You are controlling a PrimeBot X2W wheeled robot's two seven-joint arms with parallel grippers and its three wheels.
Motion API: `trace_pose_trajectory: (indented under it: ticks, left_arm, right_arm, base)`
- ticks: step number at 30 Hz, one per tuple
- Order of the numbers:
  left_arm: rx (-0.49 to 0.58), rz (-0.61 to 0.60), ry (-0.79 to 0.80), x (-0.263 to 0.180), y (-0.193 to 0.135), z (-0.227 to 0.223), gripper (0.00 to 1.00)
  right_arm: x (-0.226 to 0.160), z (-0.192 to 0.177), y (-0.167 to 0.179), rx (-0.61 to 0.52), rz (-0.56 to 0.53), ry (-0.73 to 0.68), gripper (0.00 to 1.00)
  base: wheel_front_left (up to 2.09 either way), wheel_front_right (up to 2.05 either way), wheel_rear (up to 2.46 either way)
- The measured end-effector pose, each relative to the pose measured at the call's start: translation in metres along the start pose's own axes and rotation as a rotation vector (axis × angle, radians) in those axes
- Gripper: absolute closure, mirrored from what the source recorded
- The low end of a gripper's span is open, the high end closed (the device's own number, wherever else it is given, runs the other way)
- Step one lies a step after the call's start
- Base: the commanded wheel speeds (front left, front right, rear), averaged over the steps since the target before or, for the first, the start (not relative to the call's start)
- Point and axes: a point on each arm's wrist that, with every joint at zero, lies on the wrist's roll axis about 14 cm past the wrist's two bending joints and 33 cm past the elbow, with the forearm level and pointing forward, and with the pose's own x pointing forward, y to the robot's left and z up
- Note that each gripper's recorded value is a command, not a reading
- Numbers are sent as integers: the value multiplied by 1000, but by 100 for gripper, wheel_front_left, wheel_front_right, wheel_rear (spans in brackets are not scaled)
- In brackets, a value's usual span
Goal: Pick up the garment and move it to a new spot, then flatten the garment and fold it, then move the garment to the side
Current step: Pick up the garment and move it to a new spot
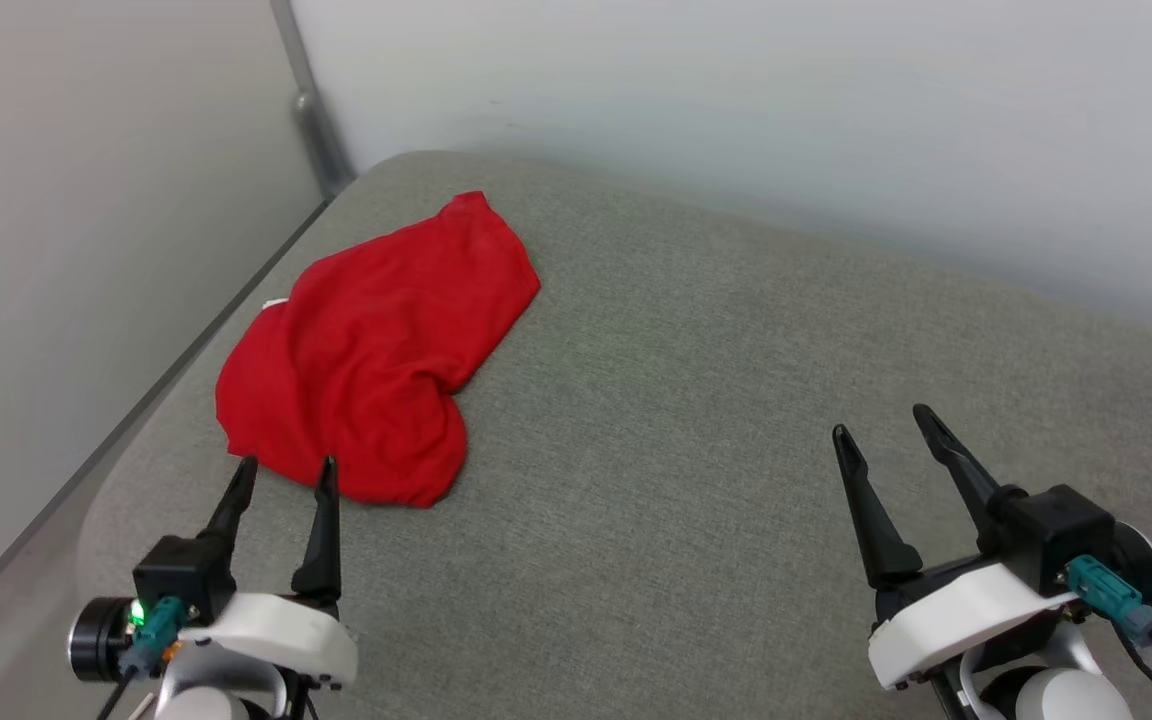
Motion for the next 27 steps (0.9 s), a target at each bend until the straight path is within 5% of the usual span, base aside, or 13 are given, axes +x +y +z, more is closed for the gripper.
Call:
trace_pose_trajectory:
  ticks: [14,27]
  left_arm:
    - [68,-144,124,131,-21,10,0]
    - [200,-215,664,192,-21,-90,0]
  right_arm:
    - [6,-26,-56,20,-124,52,0]
    - [8,-82,-111,69,-239,135,0]
  base:
    - [0,0,0]
    - [0,0,0]
